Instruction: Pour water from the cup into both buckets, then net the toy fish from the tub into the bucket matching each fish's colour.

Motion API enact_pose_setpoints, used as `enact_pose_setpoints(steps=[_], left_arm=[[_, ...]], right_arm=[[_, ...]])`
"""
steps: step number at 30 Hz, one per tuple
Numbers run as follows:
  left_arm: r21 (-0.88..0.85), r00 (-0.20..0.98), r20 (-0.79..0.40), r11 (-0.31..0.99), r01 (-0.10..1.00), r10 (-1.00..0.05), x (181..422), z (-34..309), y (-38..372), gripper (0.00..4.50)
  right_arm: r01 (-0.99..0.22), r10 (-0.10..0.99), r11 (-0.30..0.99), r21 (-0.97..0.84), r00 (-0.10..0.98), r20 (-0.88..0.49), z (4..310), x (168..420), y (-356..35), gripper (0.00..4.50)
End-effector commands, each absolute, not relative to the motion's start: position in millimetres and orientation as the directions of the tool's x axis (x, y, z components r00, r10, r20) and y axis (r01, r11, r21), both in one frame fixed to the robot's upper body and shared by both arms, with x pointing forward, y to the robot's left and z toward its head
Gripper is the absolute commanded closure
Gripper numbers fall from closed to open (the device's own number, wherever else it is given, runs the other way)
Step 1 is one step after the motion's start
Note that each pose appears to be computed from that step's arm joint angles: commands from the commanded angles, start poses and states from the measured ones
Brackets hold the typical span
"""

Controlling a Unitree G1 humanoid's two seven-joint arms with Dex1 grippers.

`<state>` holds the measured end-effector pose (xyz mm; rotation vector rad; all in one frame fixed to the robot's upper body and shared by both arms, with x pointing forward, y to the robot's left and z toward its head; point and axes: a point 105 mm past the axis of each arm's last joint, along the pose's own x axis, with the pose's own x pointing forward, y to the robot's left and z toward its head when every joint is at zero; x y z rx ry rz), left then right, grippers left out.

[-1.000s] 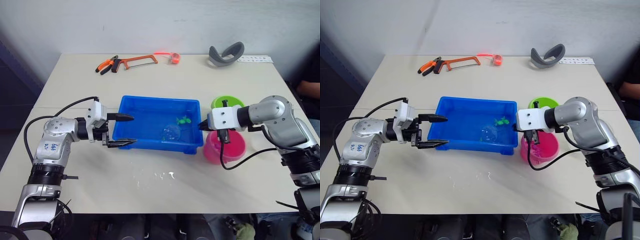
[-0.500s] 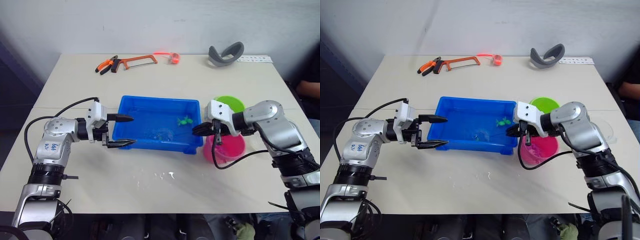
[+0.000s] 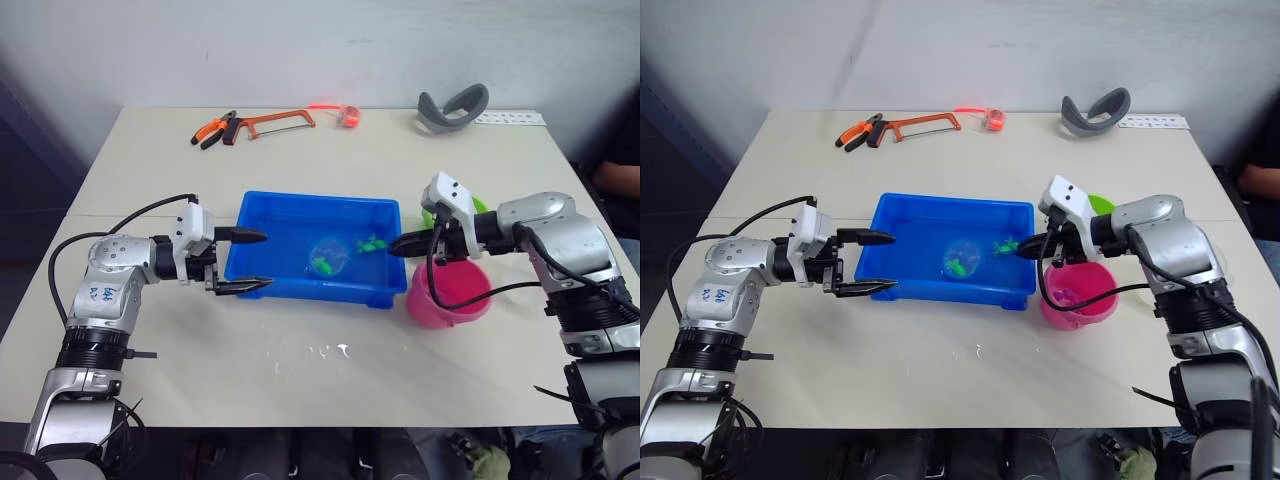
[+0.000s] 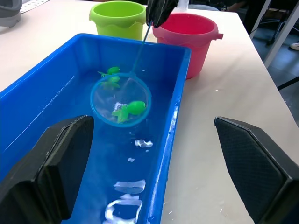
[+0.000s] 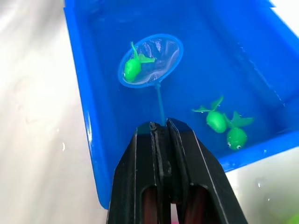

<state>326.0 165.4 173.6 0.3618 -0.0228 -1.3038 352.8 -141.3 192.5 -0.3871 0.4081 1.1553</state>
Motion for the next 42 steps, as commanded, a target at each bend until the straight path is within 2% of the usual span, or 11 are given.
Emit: enact_pose_setpoints(steps=[1, 7, 11, 18, 24, 30, 34, 37, 42], left_arm=[[0.318, 0.275, -0.169, 0.212, 0.924, -0.946, 327, 183, 164, 0.01], [0.326, 0.248, -0.121, 0.198, 0.924, -0.961, 327, 194, 155, 0.01], [0.316, 0.228, -0.022, 0.209, 0.925, -0.973, 328, 210, 146, 0.01], [0.286, 0.200, 0.108, 0.223, 0.932, -0.974, 329, 228, 125, 0.01], [0.255, 0.187, 0.212, 0.239, 0.937, -0.959, 331, 238, 96, 0.01], [0.246, 0.168, 0.236, 0.226, 0.943, -0.957, 330, 236, 68, 0.01], [0.250, 0.151, 0.225, 0.206, 0.946, -0.963, 331, 233, 59, 0.01], [0.258, 0.139, 0.213, 0.193, 0.947, -0.967, 332, 232, 55, 0.01], [0.263, 0.135, 0.203, 0.186, 0.946, -0.970, 333, 229, 52, 0.01]], right_arm=[[-0.926, 0.825, 0.370, -0.072, 0.364, -0.433, 213, 353, -144, 4.50], [-0.937, 0.873, 0.346, -0.038, 0.337, -0.353, 235, 339, -150, 4.50], [-0.942, 0.889, 0.333, -0.053, 0.332, -0.315, 248, 322, -161, 4.50], [-0.870, 0.825, 0.484, -0.094, 0.489, -0.283, 266, 298, -198, 4.50], [-0.728, 0.700, 0.676, -0.115, 0.683, -0.210, 285, 280, -241, 4.50], [-0.540, 0.496, 0.813, -0.217, 0.838, -0.228, 284, 275, -287, 4.50], [-0.462, 0.403, 0.843, -0.276, 0.882, -0.243, 278, 277, -304, 4.50], [-0.406, 0.314, 0.827, -0.390, 0.908, -0.278, 267, 283, -316, 4.50], [-0.317, 0.229, 0.785, -0.533, 0.947, -0.225, 261, 294, -325, 4.50]])
